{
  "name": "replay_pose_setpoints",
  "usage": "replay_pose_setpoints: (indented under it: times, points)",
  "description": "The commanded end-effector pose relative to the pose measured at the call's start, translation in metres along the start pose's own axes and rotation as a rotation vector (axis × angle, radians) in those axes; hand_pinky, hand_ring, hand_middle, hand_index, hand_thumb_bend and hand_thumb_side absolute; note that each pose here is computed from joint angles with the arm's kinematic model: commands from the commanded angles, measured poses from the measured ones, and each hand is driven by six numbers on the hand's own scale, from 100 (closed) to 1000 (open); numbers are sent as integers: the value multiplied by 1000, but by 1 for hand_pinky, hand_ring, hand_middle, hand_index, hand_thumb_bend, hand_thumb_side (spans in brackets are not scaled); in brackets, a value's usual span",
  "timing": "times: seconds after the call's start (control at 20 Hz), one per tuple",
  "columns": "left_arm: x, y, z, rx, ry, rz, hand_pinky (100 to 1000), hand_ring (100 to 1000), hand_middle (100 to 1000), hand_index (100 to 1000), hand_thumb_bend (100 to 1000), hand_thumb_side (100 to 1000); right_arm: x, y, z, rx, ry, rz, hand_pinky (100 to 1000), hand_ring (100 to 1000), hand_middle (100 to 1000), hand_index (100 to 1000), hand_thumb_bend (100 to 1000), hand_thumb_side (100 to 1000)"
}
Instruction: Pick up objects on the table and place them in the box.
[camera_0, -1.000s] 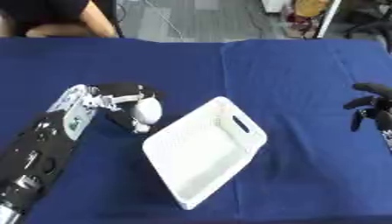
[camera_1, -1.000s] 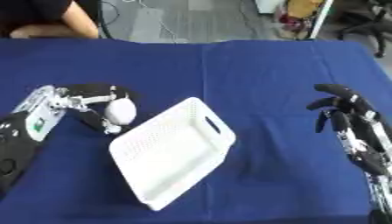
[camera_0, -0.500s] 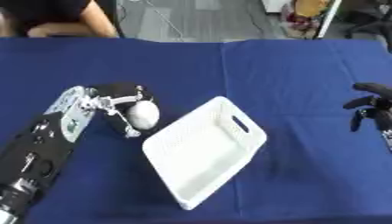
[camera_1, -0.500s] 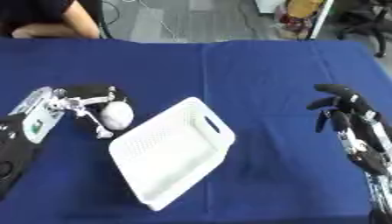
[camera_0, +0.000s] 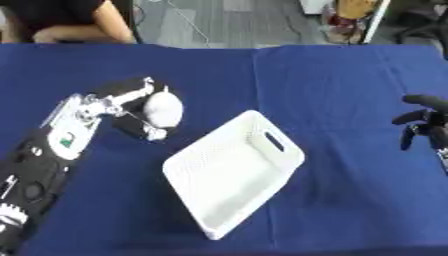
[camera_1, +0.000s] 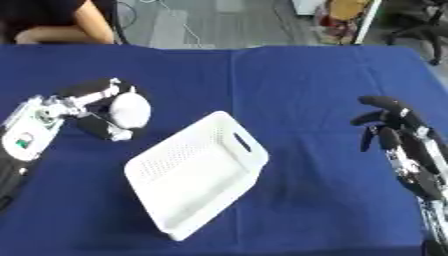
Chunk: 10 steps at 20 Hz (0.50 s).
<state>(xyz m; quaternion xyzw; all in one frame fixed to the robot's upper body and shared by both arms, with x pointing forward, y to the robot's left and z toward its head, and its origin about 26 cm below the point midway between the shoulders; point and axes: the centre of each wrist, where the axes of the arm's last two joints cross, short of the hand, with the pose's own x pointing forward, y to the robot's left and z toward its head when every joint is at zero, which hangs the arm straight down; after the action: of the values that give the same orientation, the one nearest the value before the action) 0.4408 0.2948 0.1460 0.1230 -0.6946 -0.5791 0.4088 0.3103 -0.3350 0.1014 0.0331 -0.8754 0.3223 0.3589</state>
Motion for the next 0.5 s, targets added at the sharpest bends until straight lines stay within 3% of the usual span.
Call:
replay_pose_setpoints:
  times: [0.05, 0.25, 0.5]
  points:
    - [16, 37, 12, 111, -30, 43, 100, 100, 365, 251, 100, 427, 4, -7, -1, 79, -65, 70, 353, 676, 833, 893, 100, 605]
    - [39, 57, 21, 211, -98, 144, 100, 100, 365, 249, 100, 488, 5, -7, -1, 78, -63, 70, 353, 676, 833, 893, 100, 605]
    - [75, 68, 26, 245, -226, 241, 100, 100, 365, 241, 100, 504, 5, -8, -1, 77, -64, 70, 354, 676, 833, 893, 100, 607]
